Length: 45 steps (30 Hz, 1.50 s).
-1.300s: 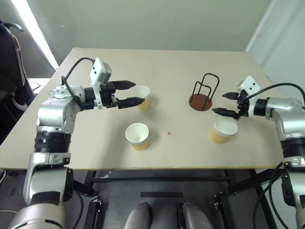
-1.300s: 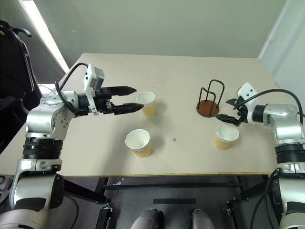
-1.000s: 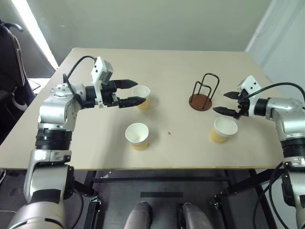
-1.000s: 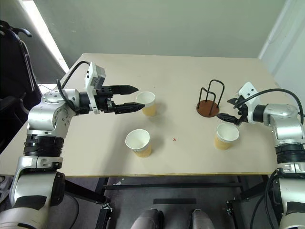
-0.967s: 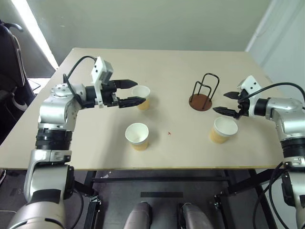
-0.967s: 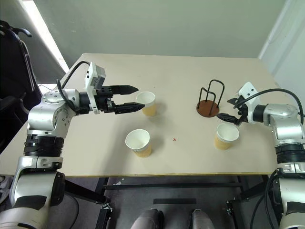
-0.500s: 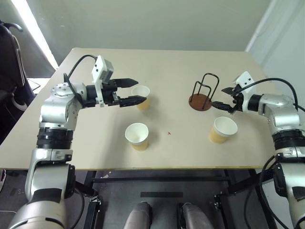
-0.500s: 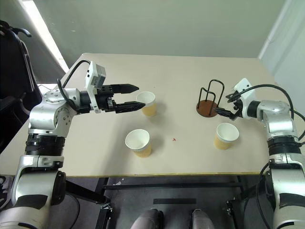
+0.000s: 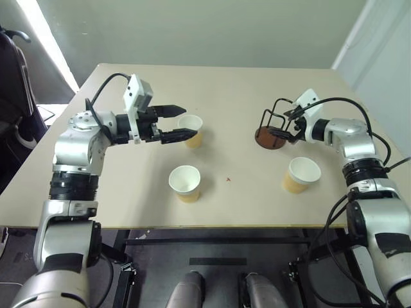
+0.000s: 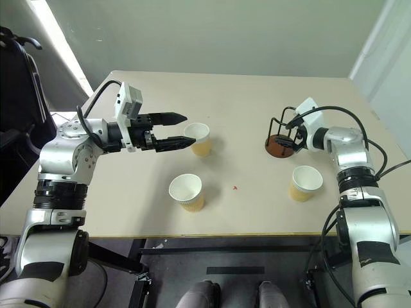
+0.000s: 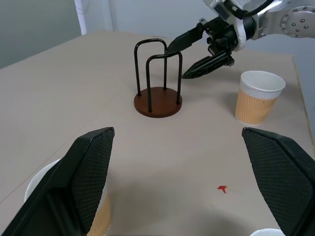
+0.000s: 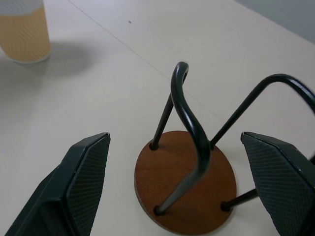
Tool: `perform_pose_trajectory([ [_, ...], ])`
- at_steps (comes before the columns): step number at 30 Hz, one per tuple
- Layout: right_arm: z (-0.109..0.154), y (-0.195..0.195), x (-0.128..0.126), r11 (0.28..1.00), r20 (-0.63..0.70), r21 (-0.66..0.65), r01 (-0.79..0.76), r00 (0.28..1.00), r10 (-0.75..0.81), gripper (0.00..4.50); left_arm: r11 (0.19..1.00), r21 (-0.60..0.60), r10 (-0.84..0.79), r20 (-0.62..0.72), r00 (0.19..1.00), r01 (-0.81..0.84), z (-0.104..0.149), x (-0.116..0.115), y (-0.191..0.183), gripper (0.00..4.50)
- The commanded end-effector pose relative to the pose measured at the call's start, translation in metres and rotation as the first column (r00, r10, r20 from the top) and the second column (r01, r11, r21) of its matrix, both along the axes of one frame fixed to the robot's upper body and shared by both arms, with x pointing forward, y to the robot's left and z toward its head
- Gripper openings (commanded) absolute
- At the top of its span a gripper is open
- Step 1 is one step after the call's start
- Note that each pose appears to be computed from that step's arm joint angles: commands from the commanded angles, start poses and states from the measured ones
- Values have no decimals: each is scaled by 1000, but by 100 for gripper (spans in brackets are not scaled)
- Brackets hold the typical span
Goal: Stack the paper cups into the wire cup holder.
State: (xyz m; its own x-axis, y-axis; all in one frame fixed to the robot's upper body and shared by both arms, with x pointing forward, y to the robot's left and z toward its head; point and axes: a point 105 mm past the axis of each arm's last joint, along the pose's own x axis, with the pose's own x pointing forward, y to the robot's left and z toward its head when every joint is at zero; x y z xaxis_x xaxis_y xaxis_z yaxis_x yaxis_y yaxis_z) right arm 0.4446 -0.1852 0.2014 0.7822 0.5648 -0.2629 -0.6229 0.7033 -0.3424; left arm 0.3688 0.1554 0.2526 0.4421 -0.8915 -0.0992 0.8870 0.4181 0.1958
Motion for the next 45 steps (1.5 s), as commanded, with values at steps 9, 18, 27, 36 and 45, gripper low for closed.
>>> perform_pose_trajectory([
  [9,19,-12,7,997,58,-24,70,996,-69,127,1000,3,12,55,998,-12,13,-1,4,450],
  [18,27,-8,-7,1000,-1,10,-25,1000,25,3,997,38,-65,24,998,64,9,-8,-3,450],
  [27,39,19,-41,980,-17,27,-199,980,199,3,973,143,-184,9,983,181,25,-23,-3,450],
  [36,28,49,-82,946,-56,-25,-323,945,321,3,949,192,-257,2,966,252,31,-35,-7,450],
  [45,21,64,-106,919,-87,-45,-391,918,387,3,902,268,-330,-77,941,338,24,-59,-4,450],
])
